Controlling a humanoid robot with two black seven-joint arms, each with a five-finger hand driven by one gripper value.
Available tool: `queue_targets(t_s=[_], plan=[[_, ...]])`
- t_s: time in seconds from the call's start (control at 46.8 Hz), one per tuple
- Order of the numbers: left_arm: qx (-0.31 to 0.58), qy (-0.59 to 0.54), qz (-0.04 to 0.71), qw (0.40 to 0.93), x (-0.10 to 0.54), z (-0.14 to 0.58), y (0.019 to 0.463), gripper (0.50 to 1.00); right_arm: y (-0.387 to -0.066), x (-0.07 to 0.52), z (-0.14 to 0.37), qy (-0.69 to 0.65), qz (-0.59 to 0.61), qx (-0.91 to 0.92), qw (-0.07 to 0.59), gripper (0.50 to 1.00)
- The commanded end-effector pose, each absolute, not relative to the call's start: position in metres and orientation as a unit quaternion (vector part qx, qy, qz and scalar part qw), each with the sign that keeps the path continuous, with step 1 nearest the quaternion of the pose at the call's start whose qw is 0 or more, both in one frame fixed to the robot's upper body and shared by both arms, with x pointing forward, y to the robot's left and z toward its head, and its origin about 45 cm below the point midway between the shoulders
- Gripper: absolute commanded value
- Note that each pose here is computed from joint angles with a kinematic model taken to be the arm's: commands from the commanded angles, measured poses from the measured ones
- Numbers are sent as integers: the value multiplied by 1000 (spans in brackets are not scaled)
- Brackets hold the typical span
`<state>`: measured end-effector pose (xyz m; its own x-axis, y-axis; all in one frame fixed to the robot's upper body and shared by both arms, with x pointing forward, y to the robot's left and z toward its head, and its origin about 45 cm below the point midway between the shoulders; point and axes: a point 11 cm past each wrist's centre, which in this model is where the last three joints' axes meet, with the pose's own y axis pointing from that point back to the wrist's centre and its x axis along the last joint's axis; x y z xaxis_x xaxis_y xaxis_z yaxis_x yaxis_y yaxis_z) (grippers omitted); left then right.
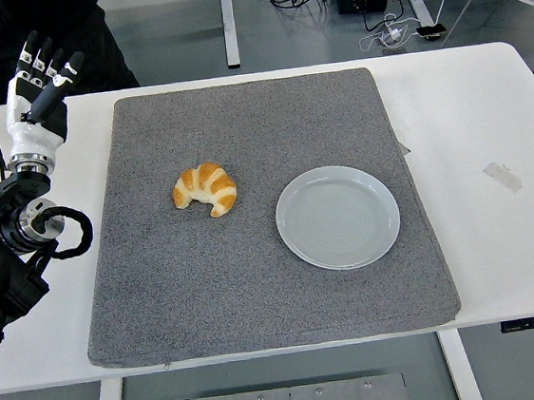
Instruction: Place the bread on the plate
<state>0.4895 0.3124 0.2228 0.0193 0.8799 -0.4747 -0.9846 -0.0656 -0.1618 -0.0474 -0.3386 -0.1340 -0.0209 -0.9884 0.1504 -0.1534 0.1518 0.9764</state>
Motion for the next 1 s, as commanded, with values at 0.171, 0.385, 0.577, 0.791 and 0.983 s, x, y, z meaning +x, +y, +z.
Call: queue_targets(t_s=[0.171,0.385,0.577,0.791,0.983], plan=[[-234,112,691,675,489,222,312,972,-339,-47,-134,-576,-423,496,494,1000],[-234,113,691,675,489,221,311,972,-339,-47,-134,-576,-423,496,494,1000],[-228,111,687,681,489,221,308,972,-339,-47,-134,-576,-423,496,494,1000],[-227,100,685,684,494,231,310,972,-339,-47,-134,-576,-423,496,494,1000],[-207,82,678,701,499,240,302,972,-339,-47,-134,-576,-423,496,494,1000]])
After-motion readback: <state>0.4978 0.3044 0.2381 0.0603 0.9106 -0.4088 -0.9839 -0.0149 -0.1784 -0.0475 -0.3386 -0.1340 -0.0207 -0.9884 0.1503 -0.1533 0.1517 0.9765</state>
